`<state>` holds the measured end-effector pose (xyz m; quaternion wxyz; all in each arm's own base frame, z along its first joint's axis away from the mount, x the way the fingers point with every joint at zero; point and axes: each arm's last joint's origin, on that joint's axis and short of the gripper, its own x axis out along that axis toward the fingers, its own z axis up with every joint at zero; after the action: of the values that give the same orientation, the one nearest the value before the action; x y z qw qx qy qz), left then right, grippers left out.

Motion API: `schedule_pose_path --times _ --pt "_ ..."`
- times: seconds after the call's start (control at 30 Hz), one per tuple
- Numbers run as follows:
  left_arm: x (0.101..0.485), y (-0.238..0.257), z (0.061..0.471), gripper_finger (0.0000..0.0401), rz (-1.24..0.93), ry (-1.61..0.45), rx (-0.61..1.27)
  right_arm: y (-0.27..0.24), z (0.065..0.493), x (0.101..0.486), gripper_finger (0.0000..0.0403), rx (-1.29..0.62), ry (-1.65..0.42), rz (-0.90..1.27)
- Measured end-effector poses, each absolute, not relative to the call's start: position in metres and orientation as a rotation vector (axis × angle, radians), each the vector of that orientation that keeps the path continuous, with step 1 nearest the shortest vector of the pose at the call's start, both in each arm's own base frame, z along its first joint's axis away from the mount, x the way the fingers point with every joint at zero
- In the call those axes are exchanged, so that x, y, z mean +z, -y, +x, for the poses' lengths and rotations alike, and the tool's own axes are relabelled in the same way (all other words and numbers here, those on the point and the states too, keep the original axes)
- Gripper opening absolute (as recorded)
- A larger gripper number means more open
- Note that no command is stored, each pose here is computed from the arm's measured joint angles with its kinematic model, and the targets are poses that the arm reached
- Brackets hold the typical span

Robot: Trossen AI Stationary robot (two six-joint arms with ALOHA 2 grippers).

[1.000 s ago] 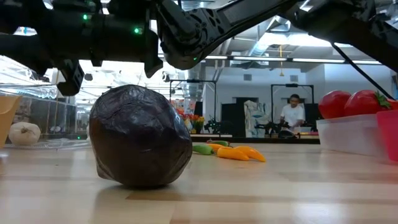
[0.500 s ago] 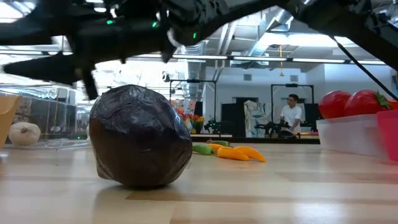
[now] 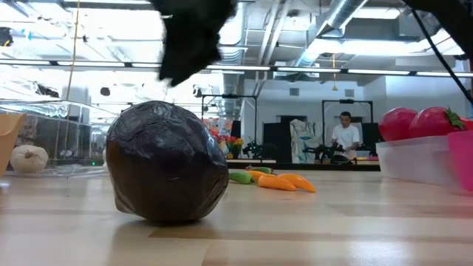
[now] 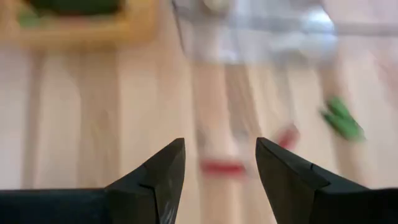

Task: Sort produce into baskets
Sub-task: Put the red chili pepper into the yellow bin

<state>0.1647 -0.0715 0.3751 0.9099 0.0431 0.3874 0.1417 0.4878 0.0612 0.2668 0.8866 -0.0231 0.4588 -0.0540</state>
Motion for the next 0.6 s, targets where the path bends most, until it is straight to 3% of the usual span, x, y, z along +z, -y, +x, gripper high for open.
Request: schedule_pose_path --times 0.37,0.6 --pt "0.377 0.05 0.179 0.0176 0.109 -0.819 0.264 -0.061 0.429 0.311 0.0222 -0.328 -1.148 -0.207" --pt "0.369 0.045 0.203 0.0176 0.14 -0.861 0.202 -0.056 0.394 0.295 0.0222 -0.419 -1.242 -0.179"
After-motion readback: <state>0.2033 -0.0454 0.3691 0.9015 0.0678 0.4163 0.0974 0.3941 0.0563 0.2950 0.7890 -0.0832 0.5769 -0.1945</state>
